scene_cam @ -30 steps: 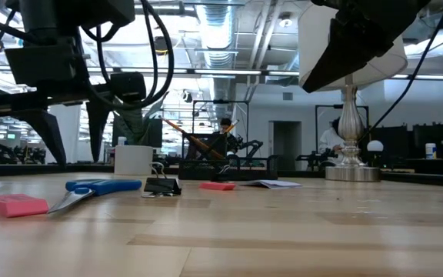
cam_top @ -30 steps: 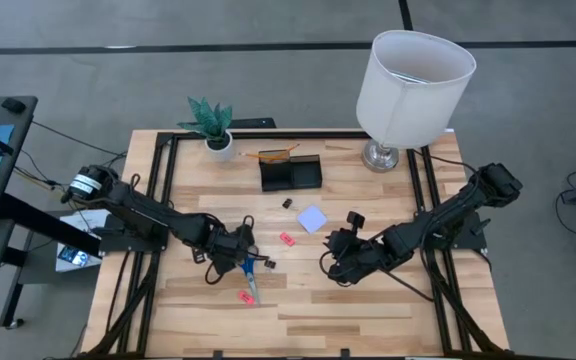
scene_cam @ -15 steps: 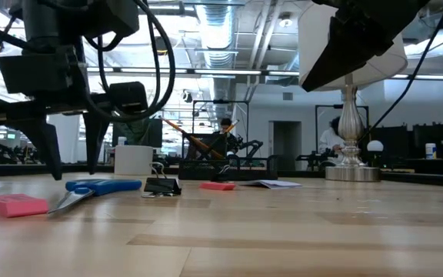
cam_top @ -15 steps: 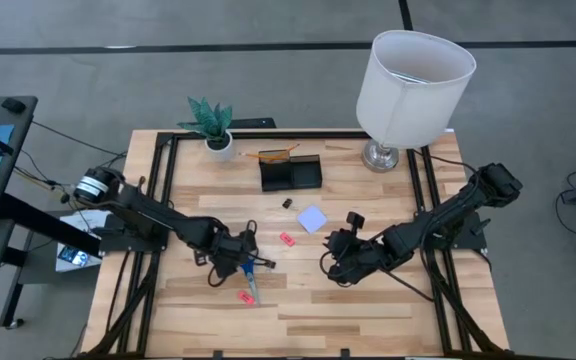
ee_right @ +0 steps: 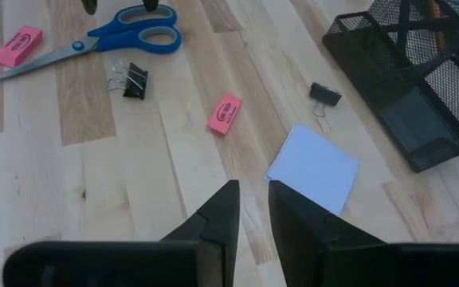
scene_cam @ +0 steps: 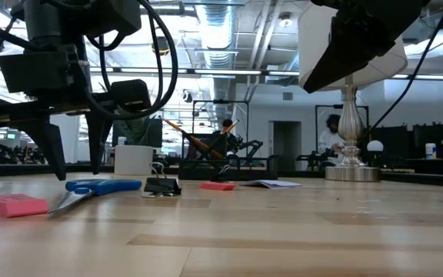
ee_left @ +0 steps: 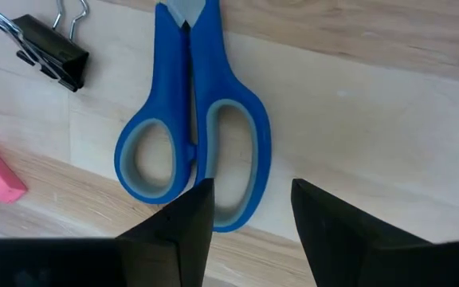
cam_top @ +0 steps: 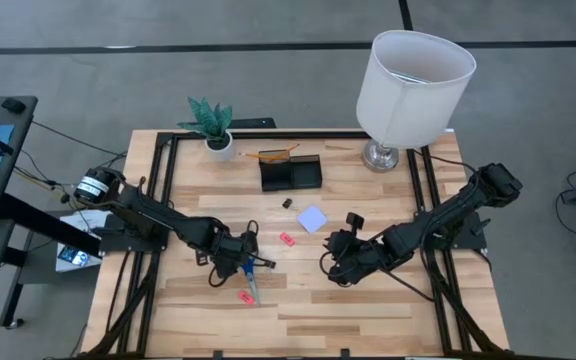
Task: Pick and place office supplies into organizer
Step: Put the blue scissors into the black desk organizer
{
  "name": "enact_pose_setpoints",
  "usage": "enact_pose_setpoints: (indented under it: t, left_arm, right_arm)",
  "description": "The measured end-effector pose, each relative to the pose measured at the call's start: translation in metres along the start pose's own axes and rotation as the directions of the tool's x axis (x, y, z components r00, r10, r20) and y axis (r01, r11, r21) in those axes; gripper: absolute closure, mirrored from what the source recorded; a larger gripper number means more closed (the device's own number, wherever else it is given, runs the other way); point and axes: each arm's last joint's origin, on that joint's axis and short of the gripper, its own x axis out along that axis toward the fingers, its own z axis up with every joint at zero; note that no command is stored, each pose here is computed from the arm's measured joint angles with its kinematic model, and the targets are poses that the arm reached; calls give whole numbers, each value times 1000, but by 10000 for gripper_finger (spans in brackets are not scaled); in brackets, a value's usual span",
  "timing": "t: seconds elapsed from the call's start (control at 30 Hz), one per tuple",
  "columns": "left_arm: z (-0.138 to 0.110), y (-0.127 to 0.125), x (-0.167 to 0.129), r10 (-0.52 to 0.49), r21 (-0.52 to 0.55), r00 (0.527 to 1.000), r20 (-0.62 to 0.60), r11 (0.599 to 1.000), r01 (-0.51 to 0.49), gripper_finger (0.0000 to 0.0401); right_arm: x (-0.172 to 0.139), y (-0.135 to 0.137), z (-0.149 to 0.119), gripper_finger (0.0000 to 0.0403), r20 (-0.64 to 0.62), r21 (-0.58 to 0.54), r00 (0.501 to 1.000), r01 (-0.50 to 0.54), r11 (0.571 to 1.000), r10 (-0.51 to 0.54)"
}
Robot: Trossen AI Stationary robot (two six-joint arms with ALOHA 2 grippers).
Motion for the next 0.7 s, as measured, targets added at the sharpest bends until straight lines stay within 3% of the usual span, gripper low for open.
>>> enact_pose_setpoints:
  t: [0.7]
  left_arm:
    - [-2,2,14,-52,-41,998,18,998,53,239]
  right_arm:
    - [0,0,0,337,0,-1,1000,0,1000,0]
